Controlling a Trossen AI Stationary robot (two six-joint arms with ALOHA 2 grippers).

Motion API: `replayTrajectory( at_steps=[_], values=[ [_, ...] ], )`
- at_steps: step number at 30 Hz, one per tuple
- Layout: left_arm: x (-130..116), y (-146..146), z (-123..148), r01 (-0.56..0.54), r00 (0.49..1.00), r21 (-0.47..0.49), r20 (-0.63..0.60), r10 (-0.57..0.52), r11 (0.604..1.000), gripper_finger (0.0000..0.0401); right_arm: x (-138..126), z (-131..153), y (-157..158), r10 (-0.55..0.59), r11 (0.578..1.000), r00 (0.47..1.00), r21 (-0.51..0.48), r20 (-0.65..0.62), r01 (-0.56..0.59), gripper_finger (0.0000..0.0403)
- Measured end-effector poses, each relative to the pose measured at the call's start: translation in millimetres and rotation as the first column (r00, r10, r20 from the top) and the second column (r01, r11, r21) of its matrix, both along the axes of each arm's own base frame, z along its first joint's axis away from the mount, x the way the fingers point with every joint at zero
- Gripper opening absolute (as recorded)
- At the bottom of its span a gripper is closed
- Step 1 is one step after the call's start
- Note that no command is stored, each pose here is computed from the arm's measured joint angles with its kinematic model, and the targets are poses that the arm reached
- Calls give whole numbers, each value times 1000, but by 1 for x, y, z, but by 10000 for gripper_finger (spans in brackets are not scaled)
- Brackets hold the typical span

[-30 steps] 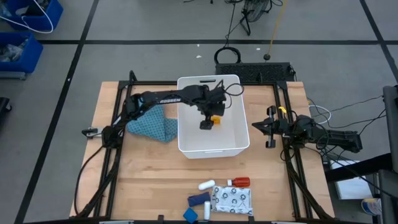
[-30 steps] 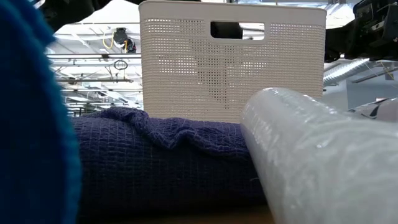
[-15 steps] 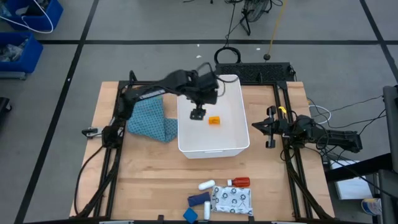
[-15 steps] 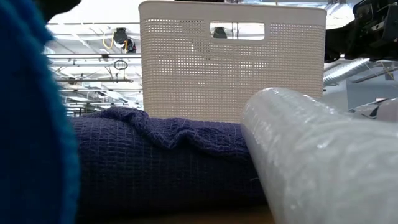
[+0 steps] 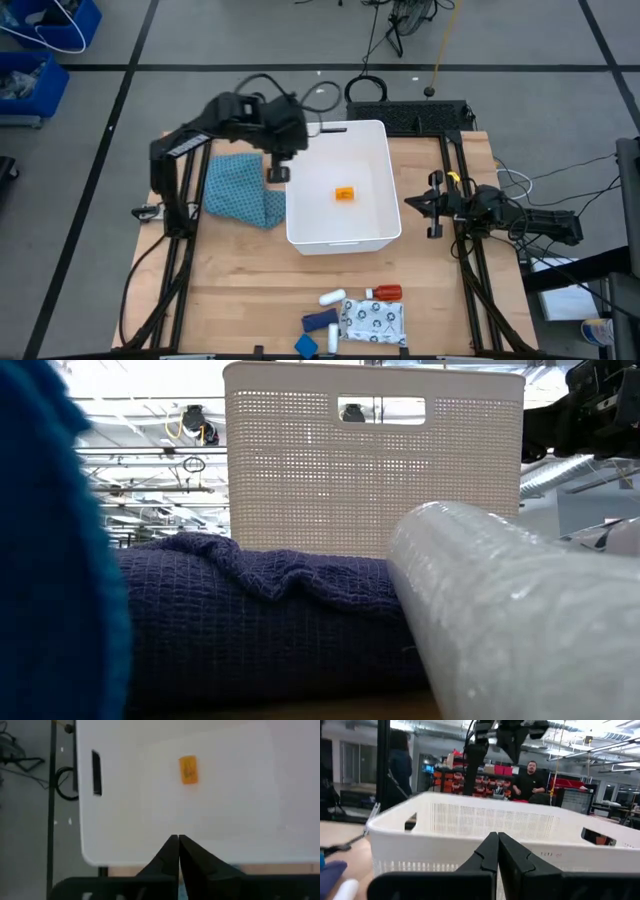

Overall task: Pick & place medical supplies in basket/bin
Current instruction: Put the medicine bottle into the white bin

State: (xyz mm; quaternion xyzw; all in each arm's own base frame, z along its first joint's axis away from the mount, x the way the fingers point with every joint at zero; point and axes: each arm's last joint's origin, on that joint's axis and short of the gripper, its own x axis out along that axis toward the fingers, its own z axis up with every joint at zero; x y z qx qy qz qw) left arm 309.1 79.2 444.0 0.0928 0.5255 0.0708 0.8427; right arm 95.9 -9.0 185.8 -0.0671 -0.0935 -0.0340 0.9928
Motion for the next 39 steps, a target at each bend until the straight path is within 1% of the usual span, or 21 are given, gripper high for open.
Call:
replayTrajectory(
  at_steps=[5, 9, 12, 14, 16, 18, 20, 23, 26, 29, 31, 32, 35, 37, 39],
  values=[
    [-35, -15, 22, -12, 997, 29, 77, 10, 1000, 4, 0, 2, 0, 3, 1000, 1000, 9, 18, -3, 0],
    [-62, -27, 33, -10, 981, 37, 193, 2, 999, 3, 0, 2, 0, 6, 1000, 1000, 26, 19, -7, 0],
    [-80, -36, 35, 6, 945, 61, 325, -26, 998, 2, 0, 2, 0, 6, 1000, 1000, 26, 18, -7, 0],
    [-91, -40, 29, 17, 916, 68, 398, -43, 998, 2, 0, 2, 0, 7, 1000, 1000, 26, 19, -7, 0],
    [-100, -42, 17, 26, 882, 58, 469, -50, 998, 2, 0, 2, 0, 7, 1000, 1000, 26, 19, -8, 0],
    [-109, -42, -1, 26, 859, 45, 510, -46, 999, 1, 0, 2, 0, 8, 1000, 1000, 26, 18, -8, 0],
    [-116, -42, -21, 43, 825, 31, 562, -53, 999, 1, 0, 2, 0, 8, 1000, 1000, 26, 18, -9, 0],
    [-129, -43, -45, 63, 741, 21, 669, -61, 998, 1, 0, 2, 0, 9, 1000, 1000, 26, 18, -9, 0],
    [-145, -46, -65, 58, 647, 12, 761, -47, 998, 1, 0, 2, 0, 9, 1000, 1000, 26, 18, -10, 0],
    [-150, -48, -93, 67, 565, -52, 825, 5, 996, 1, 0, 2, 0, 8, 1000, 1000, 26, 18, -9, 0],
    [-148, -49, -112, 86, 538, -90, 843, 30, 992, 1, 0, 2, 0, 8, 1000, 1000, 26, 18, -8, 0],
    [-147, -50, -122, 93, 531, -93, 847, 30, 991, 1, 0, 2, 0, 8, 1000, 1000, 26, 18, -8, 0],
    [-144, -54, -147, 112, 503, -76, 864, 9, 991, 1, 0, 2, 0, 8, 1000, 1000, 26, 18, -8, 0],
    [-148, -57, -153, 109, 453, -43, 891, -11, 993, 0, 0, 2, 0, 8, 1000, 1000, 27, 18, -8, 0],
    [-154, -59, -167, 91, 454, -38, 891, -8, 995, 0, 0, 2, 0, 7, 1000, 1000, 27, 18, -7, 0]
  ],
)
